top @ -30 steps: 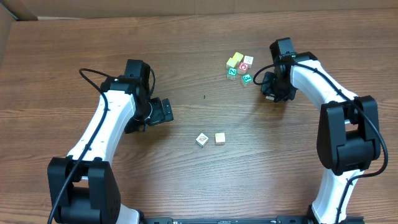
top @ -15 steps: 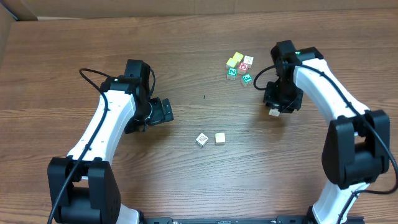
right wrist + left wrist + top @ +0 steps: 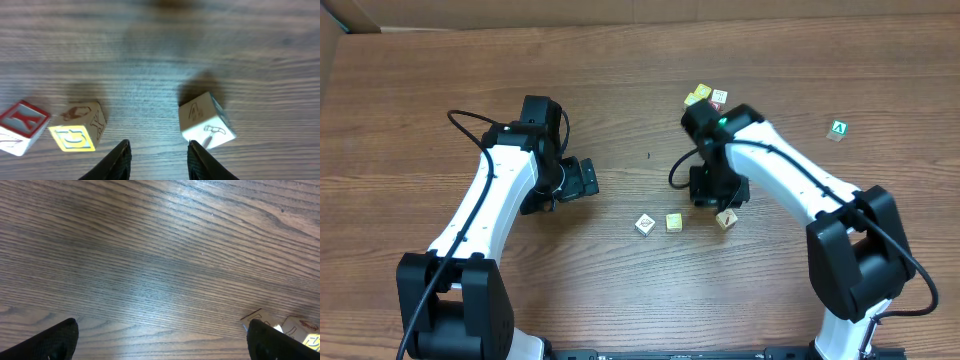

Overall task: Flip 3 blocks
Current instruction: 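Carry hammer block with right gripper to center and set it down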

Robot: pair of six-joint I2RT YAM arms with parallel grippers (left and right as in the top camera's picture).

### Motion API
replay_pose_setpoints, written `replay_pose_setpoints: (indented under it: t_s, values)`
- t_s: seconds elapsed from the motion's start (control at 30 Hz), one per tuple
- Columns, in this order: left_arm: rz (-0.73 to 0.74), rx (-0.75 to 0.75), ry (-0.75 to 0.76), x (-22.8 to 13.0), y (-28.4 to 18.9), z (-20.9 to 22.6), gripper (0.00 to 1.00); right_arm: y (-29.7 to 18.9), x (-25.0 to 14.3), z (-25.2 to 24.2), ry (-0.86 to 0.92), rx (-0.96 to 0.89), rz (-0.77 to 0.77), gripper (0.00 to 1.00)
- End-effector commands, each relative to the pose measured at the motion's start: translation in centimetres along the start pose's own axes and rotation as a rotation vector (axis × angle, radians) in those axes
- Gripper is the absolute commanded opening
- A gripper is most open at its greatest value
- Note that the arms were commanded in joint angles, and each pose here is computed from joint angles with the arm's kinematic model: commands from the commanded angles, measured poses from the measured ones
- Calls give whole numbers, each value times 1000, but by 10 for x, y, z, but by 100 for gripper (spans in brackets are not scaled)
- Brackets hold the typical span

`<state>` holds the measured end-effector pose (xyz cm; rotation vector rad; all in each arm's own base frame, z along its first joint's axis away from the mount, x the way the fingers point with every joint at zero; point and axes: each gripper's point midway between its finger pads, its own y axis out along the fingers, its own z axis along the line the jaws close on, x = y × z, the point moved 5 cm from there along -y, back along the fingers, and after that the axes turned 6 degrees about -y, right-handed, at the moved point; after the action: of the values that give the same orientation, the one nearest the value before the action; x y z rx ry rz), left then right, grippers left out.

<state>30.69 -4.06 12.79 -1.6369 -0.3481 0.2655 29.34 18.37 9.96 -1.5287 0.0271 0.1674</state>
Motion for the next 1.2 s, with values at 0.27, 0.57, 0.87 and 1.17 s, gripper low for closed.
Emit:
replay_pose_setpoints:
  t_s: [0.27, 0.57, 0.87, 1.17]
  values:
    - [-13, -15, 6, 1, -5, -2, 100, -21, 17, -14, 78, 17, -70, 44]
    - [-13, -15, 6, 1, -5, -2, 100, -19, 26, -64, 224, 17, -41, 20]
    - [-13, -15, 6, 1, -5, -2, 100, 19, 9, -66, 289, 54, 29, 7]
    - [-13, -15, 6, 1, -5, -2, 100, 32, -4, -28, 209, 182, 69, 8]
